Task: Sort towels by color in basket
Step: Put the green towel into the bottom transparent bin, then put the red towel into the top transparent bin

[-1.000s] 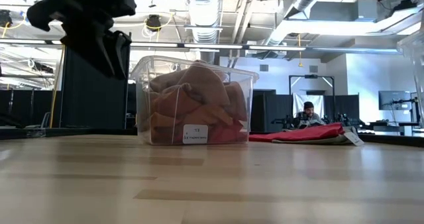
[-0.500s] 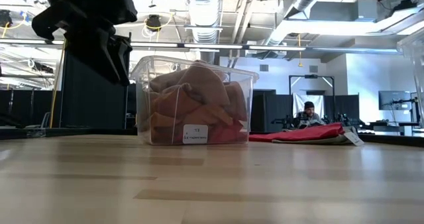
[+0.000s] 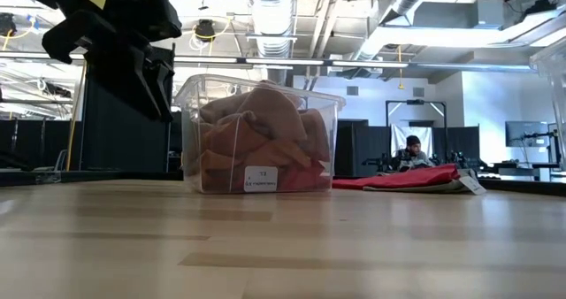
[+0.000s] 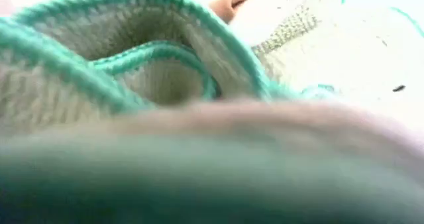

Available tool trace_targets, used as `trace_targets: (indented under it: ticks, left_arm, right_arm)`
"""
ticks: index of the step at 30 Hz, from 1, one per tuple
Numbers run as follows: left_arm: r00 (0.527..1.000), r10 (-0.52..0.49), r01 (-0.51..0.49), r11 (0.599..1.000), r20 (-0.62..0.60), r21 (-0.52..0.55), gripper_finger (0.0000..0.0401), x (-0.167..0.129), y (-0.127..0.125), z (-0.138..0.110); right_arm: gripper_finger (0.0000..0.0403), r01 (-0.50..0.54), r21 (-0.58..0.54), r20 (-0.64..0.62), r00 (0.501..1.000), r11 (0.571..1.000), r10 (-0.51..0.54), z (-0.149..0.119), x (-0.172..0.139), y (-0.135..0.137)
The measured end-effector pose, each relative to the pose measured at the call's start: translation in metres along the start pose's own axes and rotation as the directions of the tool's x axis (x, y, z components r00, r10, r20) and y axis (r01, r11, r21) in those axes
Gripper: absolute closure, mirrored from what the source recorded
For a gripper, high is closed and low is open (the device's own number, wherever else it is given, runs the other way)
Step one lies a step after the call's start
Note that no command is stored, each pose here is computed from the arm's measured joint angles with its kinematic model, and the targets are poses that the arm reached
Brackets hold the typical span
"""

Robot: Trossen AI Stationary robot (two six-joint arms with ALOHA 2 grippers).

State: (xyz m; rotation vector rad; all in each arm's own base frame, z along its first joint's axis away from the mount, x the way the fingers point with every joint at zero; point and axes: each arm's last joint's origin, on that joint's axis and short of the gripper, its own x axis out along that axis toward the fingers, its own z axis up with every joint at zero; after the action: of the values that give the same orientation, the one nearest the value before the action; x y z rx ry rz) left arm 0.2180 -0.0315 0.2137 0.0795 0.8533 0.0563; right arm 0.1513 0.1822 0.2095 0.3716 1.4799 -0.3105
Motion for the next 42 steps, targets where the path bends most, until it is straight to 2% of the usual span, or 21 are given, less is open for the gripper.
trace_targets:
  ticks: [6, 11, 17, 25, 28, 31, 35, 42]
  left_arm:
    - [1.000, -0.001, 0.001, 1.000, 0.001, -0.006, 0.0262, 0.000, 0.000, 0.000]
    - [1.000, -0.002, 0.002, 1.000, 0.007, -0.007, 0.0262, 0.000, 0.000, 0.001]
    - [1.000, -0.002, 0.002, 1.000, 0.007, -0.010, 0.0262, 0.000, 0.000, 0.001]
    - [1.000, -0.002, 0.002, 1.000, 0.007, -0.008, 0.0262, 0.000, 0.000, 0.001]
    - [1.000, -0.002, 0.002, 1.000, 0.007, -0.007, 0.0262, 0.000, 0.000, 0.001]
    - [1.000, -0.003, 0.003, 1.000, 0.017, -0.009, 0.0262, 0.000, 0.000, 0.002]
    - [0.999, -0.004, 0.005, 1.000, 0.033, -0.016, 0.0262, 0.000, -0.001, 0.003]
    - [0.996, -0.031, 0.034, 0.999, 0.079, -0.037, 0.0262, -0.002, -0.008, 0.007]
  right_arm:
    - [0.0240, -0.129, 0.015, 0.039, 0.991, 0.992, 0.128, 0.007, -0.046, -0.011]
    - [0.0240, -0.241, 0.006, 0.077, 0.968, 0.970, 0.240, 0.002, -0.074, -0.024]
    - [0.0241, -0.319, 0.009, 0.118, 0.942, 0.948, 0.315, -0.002, -0.094, -0.043]
    - [0.0241, -0.386, -0.019, 0.251, 0.891, 0.922, 0.378, -0.004, -0.113, -0.065]
    - [0.0241, -0.366, -0.050, 0.363, 0.860, 0.929, 0.358, -0.001, -0.118, -0.073]
    - [0.0241, -0.303, -0.060, 0.492, 0.820, 0.951, 0.292, 0.008, -0.121, -0.080]
    - [0.0241, -0.206, 0.007, 0.627, 0.763, 0.978, 0.156, 0.025, -0.122, -0.088]
    - [0.0241, -0.095, 0.095, 0.706, 0.708, 0.991, 0.000, 0.074, -0.119, -0.095]
